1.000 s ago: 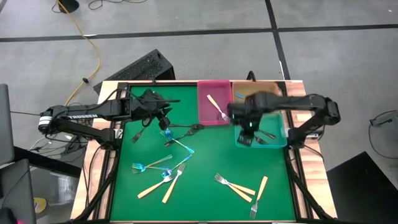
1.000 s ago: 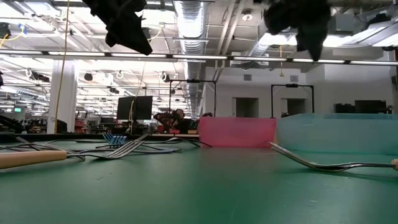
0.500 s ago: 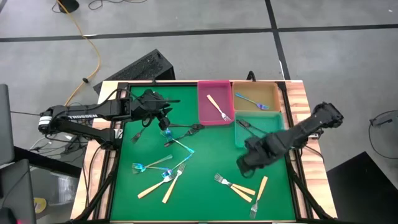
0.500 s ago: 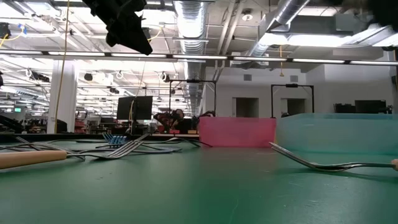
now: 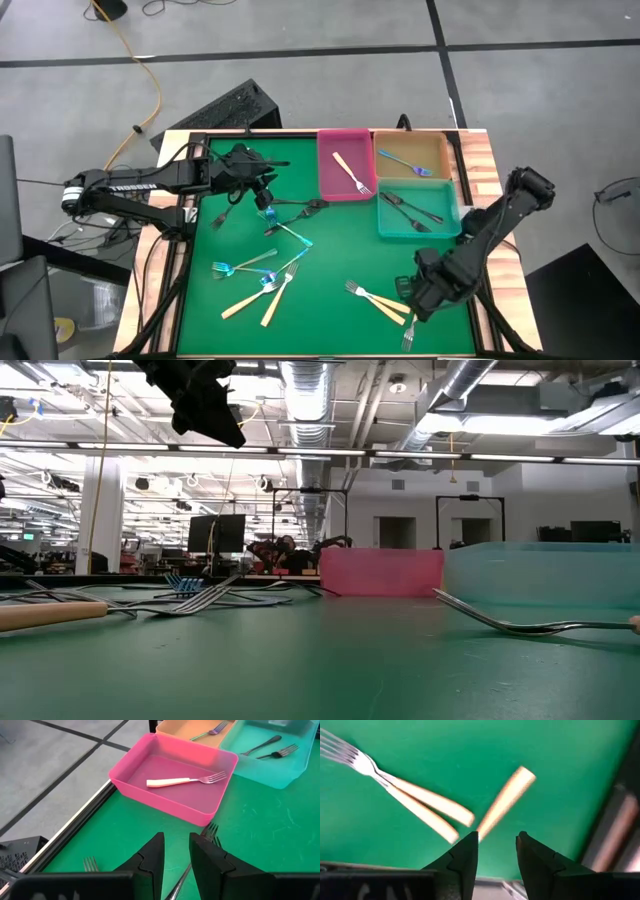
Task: Sort silverware by color (type)
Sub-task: Put the yellow fork into the pink bin
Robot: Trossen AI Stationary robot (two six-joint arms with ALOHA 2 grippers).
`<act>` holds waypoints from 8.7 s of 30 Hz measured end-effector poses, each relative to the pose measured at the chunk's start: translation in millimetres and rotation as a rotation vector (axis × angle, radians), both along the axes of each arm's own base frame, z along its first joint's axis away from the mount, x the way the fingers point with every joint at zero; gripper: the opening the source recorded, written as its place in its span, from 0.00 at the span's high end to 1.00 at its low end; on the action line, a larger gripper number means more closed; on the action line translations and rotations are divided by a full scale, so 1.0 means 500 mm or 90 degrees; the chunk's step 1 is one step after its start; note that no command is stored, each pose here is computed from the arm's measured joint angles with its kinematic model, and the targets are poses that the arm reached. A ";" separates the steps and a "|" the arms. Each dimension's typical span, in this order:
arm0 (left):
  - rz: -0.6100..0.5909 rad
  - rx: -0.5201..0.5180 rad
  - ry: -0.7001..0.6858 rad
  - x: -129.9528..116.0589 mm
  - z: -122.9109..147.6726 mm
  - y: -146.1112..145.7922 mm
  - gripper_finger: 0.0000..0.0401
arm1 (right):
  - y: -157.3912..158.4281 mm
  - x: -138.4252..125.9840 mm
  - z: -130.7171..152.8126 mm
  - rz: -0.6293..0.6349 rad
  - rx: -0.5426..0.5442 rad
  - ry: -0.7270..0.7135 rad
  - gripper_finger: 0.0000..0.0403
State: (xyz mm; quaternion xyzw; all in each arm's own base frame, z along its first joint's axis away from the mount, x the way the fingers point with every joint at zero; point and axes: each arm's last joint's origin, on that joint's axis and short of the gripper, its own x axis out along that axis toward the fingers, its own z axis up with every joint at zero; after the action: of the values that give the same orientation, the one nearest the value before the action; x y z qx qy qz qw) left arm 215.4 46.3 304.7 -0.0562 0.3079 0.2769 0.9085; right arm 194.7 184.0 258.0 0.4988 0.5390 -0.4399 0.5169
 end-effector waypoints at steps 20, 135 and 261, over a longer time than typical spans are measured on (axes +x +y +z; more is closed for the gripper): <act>-0.002 0.004 0.001 0.000 0.000 0.000 0.81 | 0.015 -0.032 -0.122 0.015 0.069 0.023 0.66; -0.018 0.056 0.013 0.002 0.005 0.004 0.81 | -0.182 0.265 -0.079 0.998 -0.185 -0.082 0.81; 0.062 0.001 -0.031 0.000 0.004 0.006 0.81 | -0.674 0.362 -0.218 0.356 -0.195 -0.035 0.76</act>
State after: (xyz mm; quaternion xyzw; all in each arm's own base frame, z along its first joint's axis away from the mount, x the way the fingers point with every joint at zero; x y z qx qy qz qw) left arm 215.5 49.3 306.9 -0.0773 0.2822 0.3197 0.9012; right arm 375.9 -152.9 149.2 0.2596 0.5684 -0.3429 0.7014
